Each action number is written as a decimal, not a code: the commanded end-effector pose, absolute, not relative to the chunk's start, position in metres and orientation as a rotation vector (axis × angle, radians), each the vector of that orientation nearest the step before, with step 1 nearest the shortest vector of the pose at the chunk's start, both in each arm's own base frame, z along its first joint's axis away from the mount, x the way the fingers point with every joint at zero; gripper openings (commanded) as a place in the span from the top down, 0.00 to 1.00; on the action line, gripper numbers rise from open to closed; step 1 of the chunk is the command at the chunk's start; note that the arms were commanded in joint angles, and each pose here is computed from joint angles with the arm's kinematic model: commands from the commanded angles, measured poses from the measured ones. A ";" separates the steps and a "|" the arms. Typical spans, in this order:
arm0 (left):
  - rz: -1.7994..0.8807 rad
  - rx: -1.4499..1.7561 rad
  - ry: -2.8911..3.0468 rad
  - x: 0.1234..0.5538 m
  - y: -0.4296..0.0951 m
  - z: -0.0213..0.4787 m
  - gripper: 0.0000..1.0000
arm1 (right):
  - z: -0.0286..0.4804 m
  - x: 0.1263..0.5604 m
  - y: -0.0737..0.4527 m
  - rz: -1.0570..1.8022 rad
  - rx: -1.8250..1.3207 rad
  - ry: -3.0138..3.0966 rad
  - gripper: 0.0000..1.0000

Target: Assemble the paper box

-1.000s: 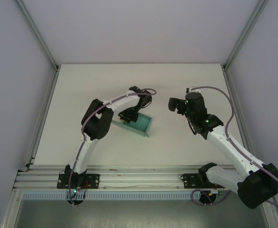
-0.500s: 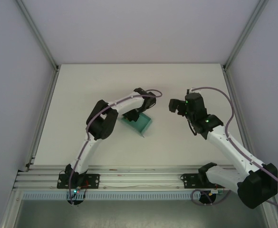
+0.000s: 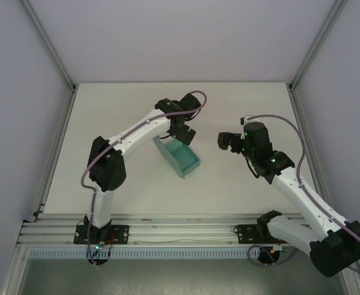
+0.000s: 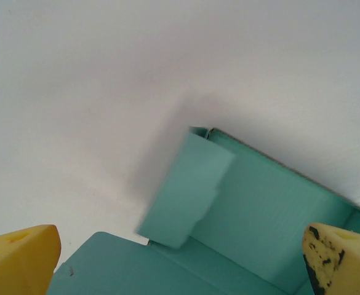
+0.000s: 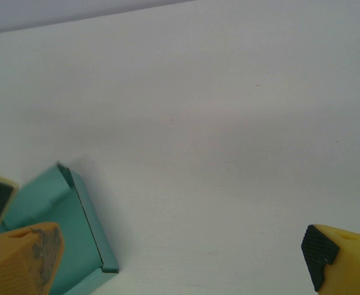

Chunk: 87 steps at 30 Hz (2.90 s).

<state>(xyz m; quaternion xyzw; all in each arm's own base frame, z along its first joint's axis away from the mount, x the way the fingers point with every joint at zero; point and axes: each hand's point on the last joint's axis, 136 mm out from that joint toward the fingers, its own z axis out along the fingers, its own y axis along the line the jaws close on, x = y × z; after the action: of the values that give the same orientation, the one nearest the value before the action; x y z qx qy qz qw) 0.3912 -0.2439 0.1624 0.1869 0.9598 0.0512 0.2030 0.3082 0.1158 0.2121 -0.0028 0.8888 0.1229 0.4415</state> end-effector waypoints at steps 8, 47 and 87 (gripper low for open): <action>0.274 -0.054 2.520 0.353 -0.155 0.240 0.00 | 0.201 0.333 0.132 0.312 -0.070 2.245 0.00; -0.162 -0.372 2.378 0.326 -0.084 0.209 0.00 | 0.070 0.402 0.272 0.157 -0.481 2.635 0.81; -0.862 0.137 1.971 0.262 -0.163 0.227 0.00 | 0.152 0.322 0.187 0.336 0.262 2.344 0.00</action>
<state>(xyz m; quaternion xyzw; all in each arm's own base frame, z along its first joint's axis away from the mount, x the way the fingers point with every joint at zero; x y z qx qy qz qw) 0.2730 -0.1236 0.2081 -0.0351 0.8577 -0.2537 0.4459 0.3225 0.1882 0.1527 0.1423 0.9094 0.1334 0.3675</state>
